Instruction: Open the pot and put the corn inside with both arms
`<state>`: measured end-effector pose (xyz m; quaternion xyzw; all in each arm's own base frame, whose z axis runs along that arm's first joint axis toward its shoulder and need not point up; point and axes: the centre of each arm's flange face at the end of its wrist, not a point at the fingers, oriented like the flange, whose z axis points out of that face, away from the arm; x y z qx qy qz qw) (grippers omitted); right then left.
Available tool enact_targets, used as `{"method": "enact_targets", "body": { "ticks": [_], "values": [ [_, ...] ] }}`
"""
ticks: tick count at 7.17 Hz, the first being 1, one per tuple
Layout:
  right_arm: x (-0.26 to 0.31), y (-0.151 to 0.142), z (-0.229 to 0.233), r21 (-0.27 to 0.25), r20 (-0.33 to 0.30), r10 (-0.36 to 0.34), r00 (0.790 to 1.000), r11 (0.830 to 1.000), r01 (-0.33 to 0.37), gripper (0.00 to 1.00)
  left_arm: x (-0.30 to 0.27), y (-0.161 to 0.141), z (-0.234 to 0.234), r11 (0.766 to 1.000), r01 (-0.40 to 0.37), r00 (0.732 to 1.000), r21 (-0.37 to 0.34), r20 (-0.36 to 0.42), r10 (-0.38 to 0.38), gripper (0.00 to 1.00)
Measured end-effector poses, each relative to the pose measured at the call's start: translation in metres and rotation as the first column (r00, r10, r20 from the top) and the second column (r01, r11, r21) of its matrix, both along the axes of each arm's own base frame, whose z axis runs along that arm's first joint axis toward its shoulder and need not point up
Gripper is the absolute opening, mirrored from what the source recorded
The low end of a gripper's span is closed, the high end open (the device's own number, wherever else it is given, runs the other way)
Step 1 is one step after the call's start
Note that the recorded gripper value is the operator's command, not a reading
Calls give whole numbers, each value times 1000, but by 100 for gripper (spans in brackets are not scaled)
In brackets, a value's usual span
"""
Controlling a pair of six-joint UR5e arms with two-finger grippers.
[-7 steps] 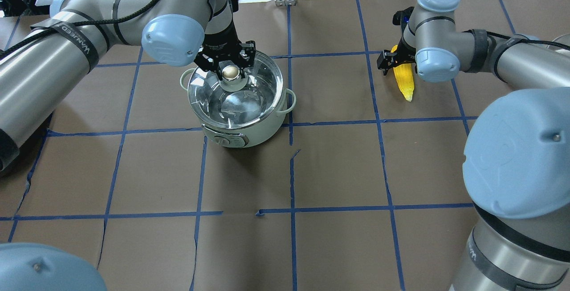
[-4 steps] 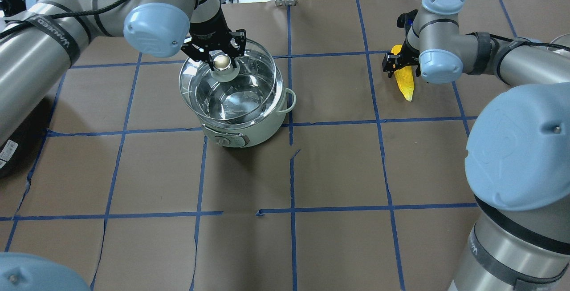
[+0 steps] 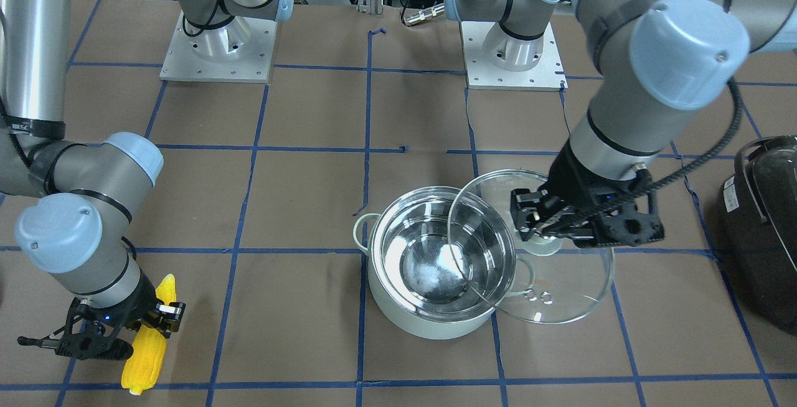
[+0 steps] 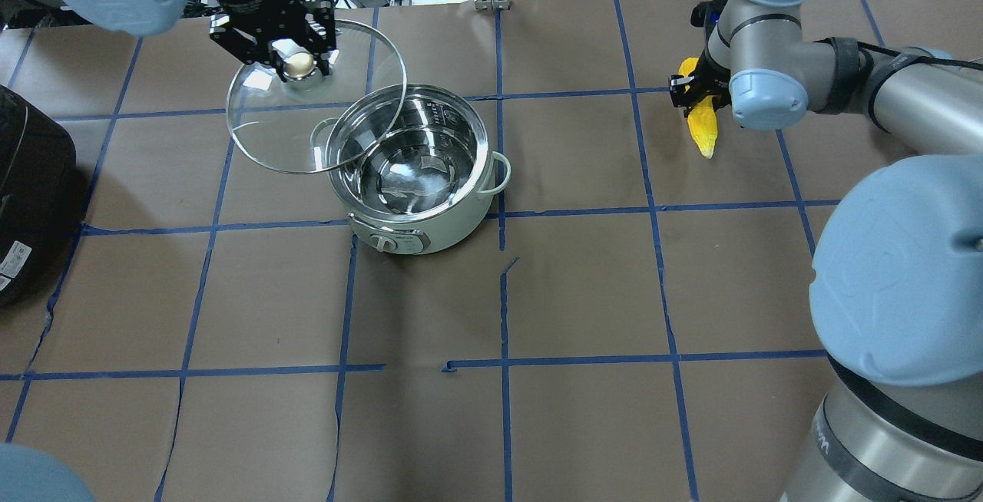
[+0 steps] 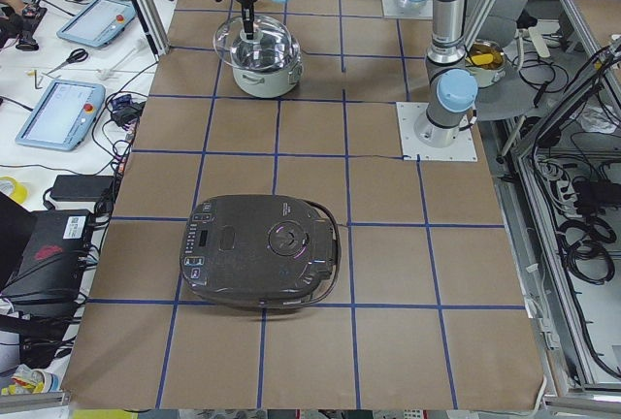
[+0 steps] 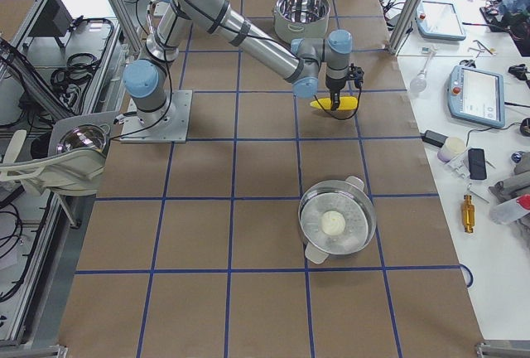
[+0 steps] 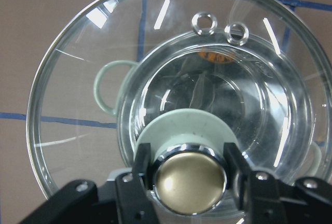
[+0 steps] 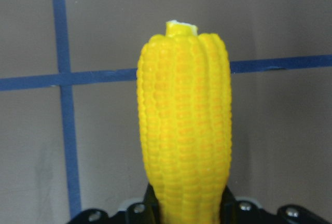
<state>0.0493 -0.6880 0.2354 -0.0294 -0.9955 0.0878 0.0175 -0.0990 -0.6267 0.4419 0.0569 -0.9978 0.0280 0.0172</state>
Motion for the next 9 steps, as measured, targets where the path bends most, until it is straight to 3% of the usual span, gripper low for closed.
{"method": "enact_targets", "body": {
  "ticks": [2,4,5,8,9],
  "values": [
    [70,2,78,-16,20,-22,1000,1000,22,0,92,-4,-26,999,27,1000,39,1,-27,2],
    [211,26,143,-12,52,-60,997,998,61,0,177,9,-82,996,68,998,56,-5,-67,2],
    [272,42,157,-23,53,-47,997,999,48,0,201,18,-106,994,93,996,50,-3,-93,2],
    [398,77,137,-27,41,69,997,997,-67,2,217,38,-154,988,148,989,48,0,-149,2],
    [421,86,124,-14,41,90,995,996,-90,11,217,42,-162,988,149,989,48,2,-149,2]
  ]
}}
